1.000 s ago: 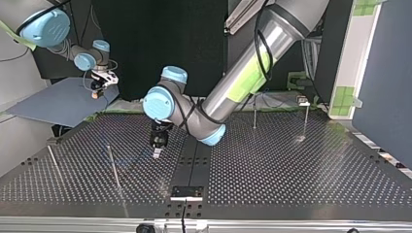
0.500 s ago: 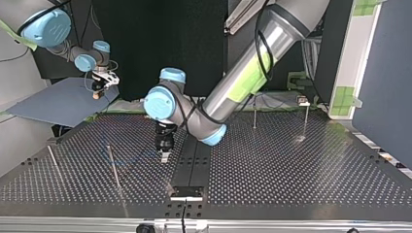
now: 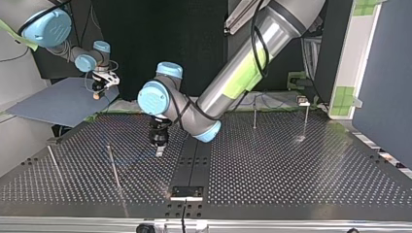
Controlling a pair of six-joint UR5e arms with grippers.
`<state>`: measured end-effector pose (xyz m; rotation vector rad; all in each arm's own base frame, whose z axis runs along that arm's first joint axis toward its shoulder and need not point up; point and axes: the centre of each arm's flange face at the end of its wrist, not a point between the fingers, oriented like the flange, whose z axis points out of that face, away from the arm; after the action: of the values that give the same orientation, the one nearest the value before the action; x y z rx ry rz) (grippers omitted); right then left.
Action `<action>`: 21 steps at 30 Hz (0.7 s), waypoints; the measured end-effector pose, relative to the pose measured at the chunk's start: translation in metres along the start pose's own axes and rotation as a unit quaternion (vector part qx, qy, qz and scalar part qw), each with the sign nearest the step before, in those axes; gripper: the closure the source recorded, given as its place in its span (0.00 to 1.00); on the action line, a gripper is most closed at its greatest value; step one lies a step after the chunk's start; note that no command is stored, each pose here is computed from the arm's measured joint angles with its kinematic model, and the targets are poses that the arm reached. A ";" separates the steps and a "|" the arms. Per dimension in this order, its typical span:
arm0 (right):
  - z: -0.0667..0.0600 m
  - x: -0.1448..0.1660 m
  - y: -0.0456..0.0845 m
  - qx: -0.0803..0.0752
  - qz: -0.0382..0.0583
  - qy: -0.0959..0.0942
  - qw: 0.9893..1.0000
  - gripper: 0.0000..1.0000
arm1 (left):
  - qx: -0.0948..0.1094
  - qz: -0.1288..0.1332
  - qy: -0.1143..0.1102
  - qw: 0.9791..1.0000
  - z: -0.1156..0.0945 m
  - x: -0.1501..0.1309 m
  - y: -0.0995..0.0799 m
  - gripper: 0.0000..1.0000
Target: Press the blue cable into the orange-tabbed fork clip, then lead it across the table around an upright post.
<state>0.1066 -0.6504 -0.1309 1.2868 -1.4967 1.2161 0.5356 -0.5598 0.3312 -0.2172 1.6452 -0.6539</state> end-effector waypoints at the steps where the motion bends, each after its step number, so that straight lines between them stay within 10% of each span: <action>1: 0.000 0.000 0.000 0.000 0.000 0.000 1.000 1.00 | 0.003 -0.003 0.003 1.000 -0.001 0.001 -0.001 0.00; 21: 0.000 -0.001 0.000 0.000 0.006 -0.001 1.000 1.00 | 0.040 -0.032 0.034 0.998 -0.034 -0.011 -0.040 0.00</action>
<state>0.1066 -0.6500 -0.1316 1.2813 -1.5081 1.2221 0.4965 -0.5777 0.3634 -0.1920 1.6785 -0.7817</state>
